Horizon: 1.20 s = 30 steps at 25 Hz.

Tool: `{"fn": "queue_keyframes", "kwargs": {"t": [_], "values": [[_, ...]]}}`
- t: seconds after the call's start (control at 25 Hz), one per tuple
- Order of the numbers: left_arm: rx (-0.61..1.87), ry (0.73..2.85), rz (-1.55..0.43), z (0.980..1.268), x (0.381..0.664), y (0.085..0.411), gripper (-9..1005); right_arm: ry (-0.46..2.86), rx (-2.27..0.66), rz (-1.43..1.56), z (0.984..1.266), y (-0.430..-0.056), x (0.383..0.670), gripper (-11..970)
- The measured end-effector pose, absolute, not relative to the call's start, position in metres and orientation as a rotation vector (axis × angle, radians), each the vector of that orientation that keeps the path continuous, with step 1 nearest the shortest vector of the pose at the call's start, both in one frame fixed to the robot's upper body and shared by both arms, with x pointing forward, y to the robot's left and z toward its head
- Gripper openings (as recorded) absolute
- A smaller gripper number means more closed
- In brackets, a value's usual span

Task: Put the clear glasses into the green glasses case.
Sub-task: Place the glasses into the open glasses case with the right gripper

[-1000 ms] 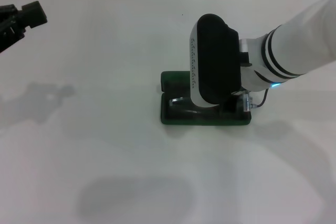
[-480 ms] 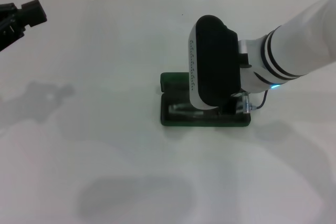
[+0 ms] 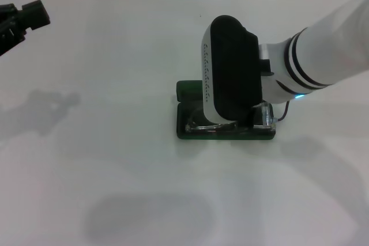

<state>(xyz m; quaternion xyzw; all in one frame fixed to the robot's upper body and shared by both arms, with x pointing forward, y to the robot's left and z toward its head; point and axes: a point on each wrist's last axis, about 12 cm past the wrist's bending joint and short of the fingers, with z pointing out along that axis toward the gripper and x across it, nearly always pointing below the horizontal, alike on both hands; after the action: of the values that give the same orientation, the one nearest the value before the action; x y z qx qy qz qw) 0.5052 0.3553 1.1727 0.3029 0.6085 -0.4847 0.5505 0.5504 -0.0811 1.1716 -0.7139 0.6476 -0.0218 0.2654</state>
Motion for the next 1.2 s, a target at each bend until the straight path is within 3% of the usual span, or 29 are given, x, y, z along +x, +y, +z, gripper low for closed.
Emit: {"fn": "queue_keyframes", "kwargs": {"t": [0.32, 0.68, 0.92, 1.2], "values": [[0.700, 1.434, -1.156, 1.173, 0.504, 0.357, 51, 1.745, -1.899, -0.016, 1.181, -0.091, 0.526, 136], [0.656, 1.406, -1.176, 1.176, 0.502, 0.359, 52, 1.873, -1.699, 0.008, 1.207, -0.139, 0.497, 131], [0.637, 1.403, -1.188, 1.177, 0.501, 0.360, 52, 2.004, -1.542, 0.073, 1.207, -0.170, 0.501, 128], [0.648, 1.400, -1.202, 1.178, 0.505, 0.355, 52, 2.108, -1.472, 0.150, 1.192, -0.183, 0.515, 46]]}}
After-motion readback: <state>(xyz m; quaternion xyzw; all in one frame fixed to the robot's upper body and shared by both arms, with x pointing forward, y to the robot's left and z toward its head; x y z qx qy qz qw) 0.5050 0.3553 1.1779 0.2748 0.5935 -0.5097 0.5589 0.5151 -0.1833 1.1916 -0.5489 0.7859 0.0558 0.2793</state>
